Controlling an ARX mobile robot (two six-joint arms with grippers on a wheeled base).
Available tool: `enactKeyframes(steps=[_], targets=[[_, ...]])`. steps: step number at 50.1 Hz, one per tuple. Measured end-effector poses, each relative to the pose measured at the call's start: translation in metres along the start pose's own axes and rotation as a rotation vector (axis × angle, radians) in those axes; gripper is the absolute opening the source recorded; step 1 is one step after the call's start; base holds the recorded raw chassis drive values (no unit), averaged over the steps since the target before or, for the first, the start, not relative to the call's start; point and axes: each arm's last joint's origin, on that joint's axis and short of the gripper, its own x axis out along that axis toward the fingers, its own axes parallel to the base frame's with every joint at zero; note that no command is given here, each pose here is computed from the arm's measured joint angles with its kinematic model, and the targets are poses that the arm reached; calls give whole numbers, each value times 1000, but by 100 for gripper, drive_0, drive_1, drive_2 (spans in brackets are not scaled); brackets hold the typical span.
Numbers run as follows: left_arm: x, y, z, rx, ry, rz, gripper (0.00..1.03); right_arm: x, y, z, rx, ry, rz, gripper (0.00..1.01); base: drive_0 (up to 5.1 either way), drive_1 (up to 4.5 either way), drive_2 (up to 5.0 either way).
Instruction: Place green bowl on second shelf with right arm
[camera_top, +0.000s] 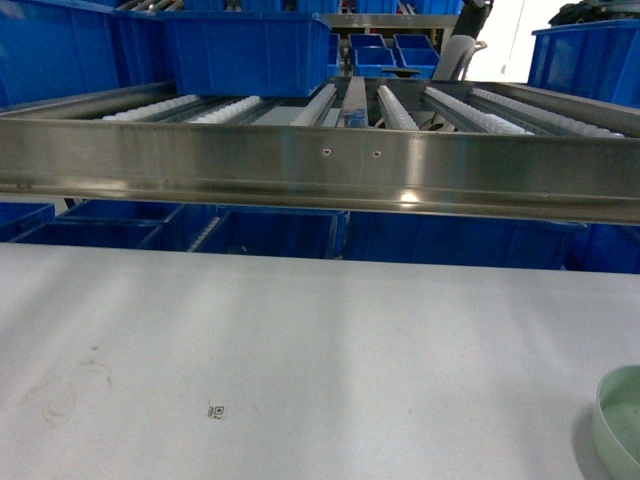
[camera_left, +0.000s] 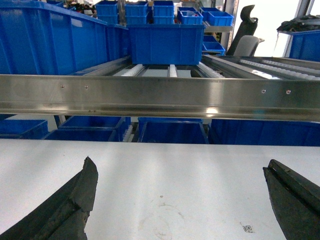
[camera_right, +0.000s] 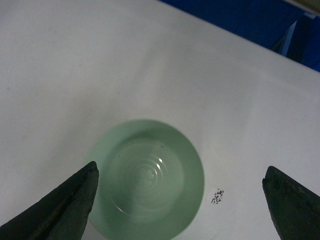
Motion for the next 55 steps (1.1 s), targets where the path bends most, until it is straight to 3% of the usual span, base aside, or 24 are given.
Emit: enactKeyframes(steps=[18,39,55], targets=[[0,0,0,0,0,0,98,28,-8,-9,-53,114,-1,98,0,0,0],[0,0,0,0,0,0,98,61,-36,-24,1,234,8,98,0,0,0],[0,0,0,0,0,0,98,73,-39,-27,7,255,21,98,0,0,0]])
